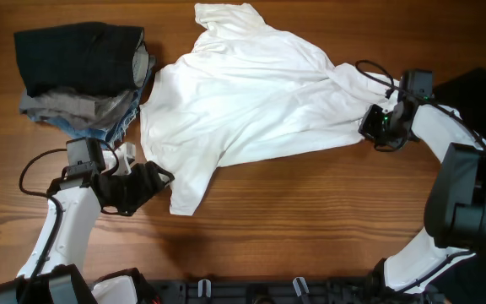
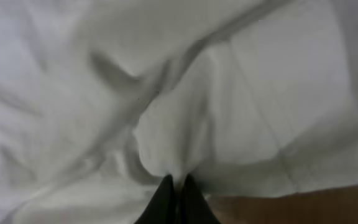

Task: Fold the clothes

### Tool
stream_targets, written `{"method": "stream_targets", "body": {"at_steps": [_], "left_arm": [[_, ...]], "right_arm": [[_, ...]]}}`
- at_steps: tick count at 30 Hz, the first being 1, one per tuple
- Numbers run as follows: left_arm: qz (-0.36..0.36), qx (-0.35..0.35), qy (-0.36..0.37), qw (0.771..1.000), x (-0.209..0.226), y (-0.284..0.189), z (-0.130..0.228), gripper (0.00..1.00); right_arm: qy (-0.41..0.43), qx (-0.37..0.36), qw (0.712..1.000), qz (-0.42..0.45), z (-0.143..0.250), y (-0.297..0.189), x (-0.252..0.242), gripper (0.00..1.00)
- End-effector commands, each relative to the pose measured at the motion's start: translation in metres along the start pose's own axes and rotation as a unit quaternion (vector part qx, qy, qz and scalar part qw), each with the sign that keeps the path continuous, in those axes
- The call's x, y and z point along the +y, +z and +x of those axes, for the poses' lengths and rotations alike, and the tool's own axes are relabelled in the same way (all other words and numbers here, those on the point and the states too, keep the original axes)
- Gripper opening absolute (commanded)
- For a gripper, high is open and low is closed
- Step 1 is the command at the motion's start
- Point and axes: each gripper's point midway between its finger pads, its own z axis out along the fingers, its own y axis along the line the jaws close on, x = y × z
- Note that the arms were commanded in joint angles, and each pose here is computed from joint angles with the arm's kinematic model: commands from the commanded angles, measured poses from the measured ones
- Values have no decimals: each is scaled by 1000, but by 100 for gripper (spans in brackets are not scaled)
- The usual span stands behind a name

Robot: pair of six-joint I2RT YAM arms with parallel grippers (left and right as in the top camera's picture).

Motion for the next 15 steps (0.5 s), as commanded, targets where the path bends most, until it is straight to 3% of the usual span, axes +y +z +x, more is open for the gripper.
{"method": "stream_targets", "body": {"at_steps": [1,6,10,13,14,15], "left_arm": [[27,7,23,999,-10,0,4,73],[22,-3,53,998,-9,0,0,75],[18,21,86,996,-18,10,11,74],[-38,56,131,989,-18,36,27,73],[-59,60,132,988,-15,43,29,65],[-80,64,131,986,-10,48,31,24]], "right_arm": [[-5,1,1000,9,16,-38,2,4],[-15,-95,995,-8,29,-139,16,4],[-21,-122,992,-18,37,-165,19,4],[-21,-117,993,-16,40,-164,18,4],[-21,-116,993,-16,40,-164,18,4],[-21,-115,993,-15,41,-163,18,4]]}}
